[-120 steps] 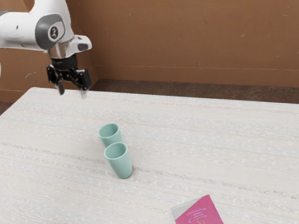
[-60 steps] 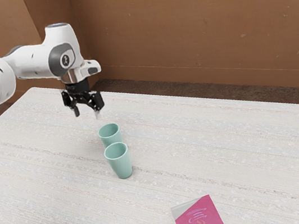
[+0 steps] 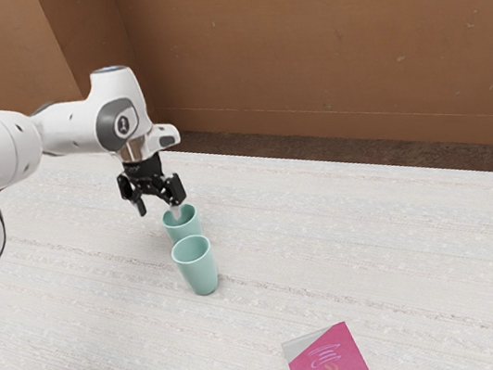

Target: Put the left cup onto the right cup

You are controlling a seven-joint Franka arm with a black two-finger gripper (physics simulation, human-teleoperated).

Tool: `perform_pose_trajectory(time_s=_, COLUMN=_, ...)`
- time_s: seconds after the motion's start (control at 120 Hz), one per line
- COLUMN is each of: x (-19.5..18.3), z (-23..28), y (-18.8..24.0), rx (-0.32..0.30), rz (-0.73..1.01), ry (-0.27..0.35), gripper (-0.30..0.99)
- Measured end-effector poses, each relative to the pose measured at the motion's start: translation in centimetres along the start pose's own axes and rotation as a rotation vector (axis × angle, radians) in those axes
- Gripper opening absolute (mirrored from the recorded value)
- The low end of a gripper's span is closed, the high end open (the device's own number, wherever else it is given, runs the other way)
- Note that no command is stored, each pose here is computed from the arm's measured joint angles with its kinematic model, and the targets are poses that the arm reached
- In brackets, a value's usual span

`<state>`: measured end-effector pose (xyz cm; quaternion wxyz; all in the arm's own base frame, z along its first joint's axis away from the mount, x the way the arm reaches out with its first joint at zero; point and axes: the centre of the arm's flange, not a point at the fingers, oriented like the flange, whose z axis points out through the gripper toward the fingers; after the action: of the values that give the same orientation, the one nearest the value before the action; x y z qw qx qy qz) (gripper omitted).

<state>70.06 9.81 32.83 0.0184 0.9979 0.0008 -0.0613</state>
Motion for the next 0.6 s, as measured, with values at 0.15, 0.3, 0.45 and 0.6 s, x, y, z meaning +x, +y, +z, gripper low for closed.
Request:
perform_pose_trajectory(time_s=0.15, x=0.3, z=1.5, y=-0.1, rx=-0.003, rz=0.0, ry=-0.008, gripper=0.69)
perform_pose_trajectory(time_s=0.3, x=0.5, z=2.0, y=0.0, rx=-0.003, rz=0.0, ry=-0.009, gripper=0.69)
perform_pose_trajectory(time_s=0.45, x=0.6, z=2.5, y=0.0, rx=-0.003, rz=0.001, ry=-0.012, gripper=0.55)
perform_pose_trajectory(time_s=0.6, x=0.8, z=2.7, y=0.1, rx=0.002, rz=0.004, ry=-0.003, gripper=0.28)
